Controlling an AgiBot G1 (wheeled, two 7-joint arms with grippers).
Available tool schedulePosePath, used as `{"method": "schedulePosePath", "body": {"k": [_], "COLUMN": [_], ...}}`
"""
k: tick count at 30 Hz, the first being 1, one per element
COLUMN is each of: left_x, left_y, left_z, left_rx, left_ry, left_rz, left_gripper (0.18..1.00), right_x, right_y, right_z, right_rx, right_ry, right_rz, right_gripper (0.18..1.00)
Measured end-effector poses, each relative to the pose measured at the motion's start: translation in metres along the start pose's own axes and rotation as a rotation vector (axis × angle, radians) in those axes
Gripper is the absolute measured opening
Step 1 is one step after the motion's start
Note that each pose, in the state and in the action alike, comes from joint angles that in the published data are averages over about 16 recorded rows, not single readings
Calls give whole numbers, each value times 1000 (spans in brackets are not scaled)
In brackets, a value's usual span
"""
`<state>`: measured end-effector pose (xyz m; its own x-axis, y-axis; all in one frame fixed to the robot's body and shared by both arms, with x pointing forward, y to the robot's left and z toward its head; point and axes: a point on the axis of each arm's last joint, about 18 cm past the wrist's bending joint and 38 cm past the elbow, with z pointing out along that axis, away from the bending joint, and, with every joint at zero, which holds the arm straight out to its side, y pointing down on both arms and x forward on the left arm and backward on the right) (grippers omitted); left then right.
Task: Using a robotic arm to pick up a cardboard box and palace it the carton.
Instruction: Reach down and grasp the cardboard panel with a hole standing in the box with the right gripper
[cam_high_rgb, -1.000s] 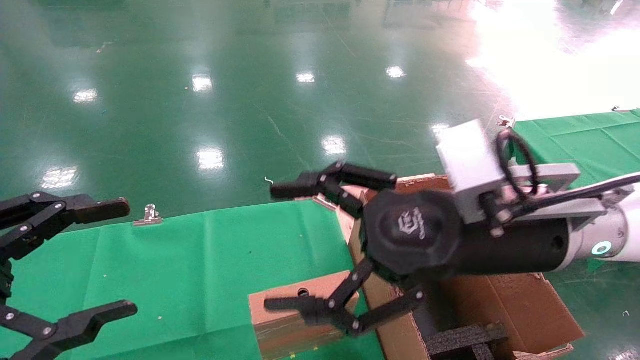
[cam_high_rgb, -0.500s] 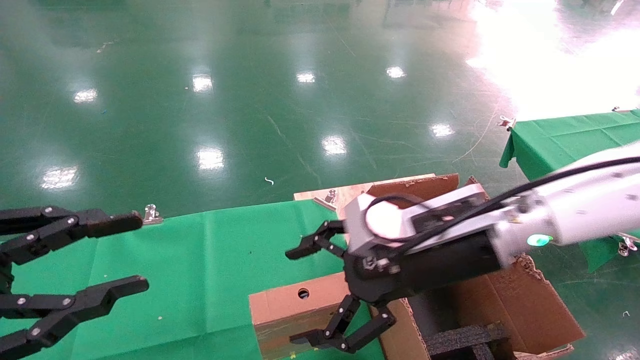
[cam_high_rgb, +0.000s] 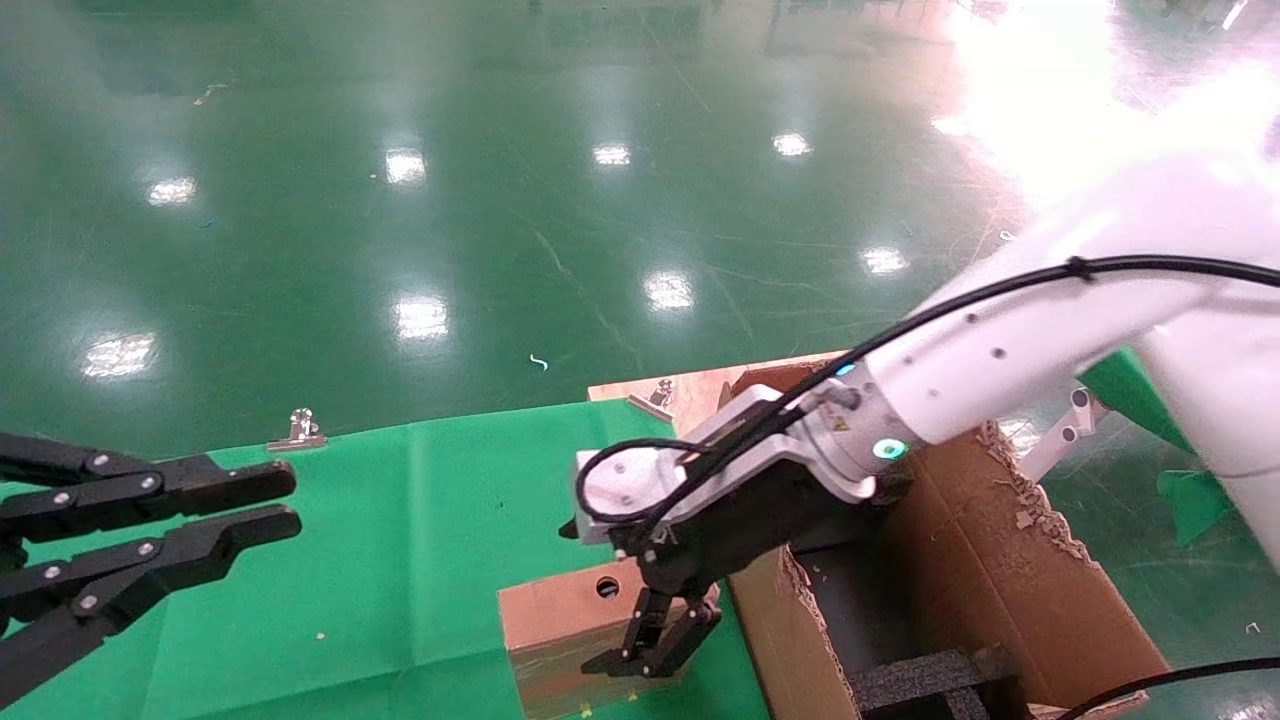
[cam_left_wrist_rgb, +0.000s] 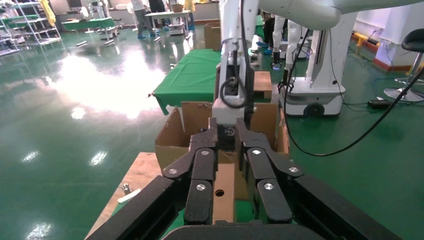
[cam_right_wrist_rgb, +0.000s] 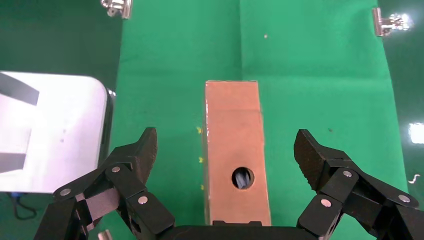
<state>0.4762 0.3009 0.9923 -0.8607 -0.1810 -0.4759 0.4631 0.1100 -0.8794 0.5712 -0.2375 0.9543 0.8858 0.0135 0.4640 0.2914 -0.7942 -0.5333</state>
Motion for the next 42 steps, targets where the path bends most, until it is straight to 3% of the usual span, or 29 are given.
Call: {"method": "schedulePosePath", "body": {"k": [11, 23, 31, 42], "left_x": [0, 0, 0, 0], "left_y": [0, 0, 0, 0], "left_z": [0, 0, 0, 0], "left_rx": [0, 0, 0, 0], "left_ry": [0, 0, 0, 0], "left_rz": [0, 0, 0, 0], "left_gripper": [216, 198, 237, 393], "right_x": [15, 18, 17, 17], "right_y": [-1, -4, -4, -4], "right_z": [24, 39, 43, 42], "right_rx": [-168, -295, -322, -320], "right_ry": [-45, -94, -111, -108], "right_rz": [-73, -147, -167, -166], "right_gripper": [1001, 1001, 993, 922]}}
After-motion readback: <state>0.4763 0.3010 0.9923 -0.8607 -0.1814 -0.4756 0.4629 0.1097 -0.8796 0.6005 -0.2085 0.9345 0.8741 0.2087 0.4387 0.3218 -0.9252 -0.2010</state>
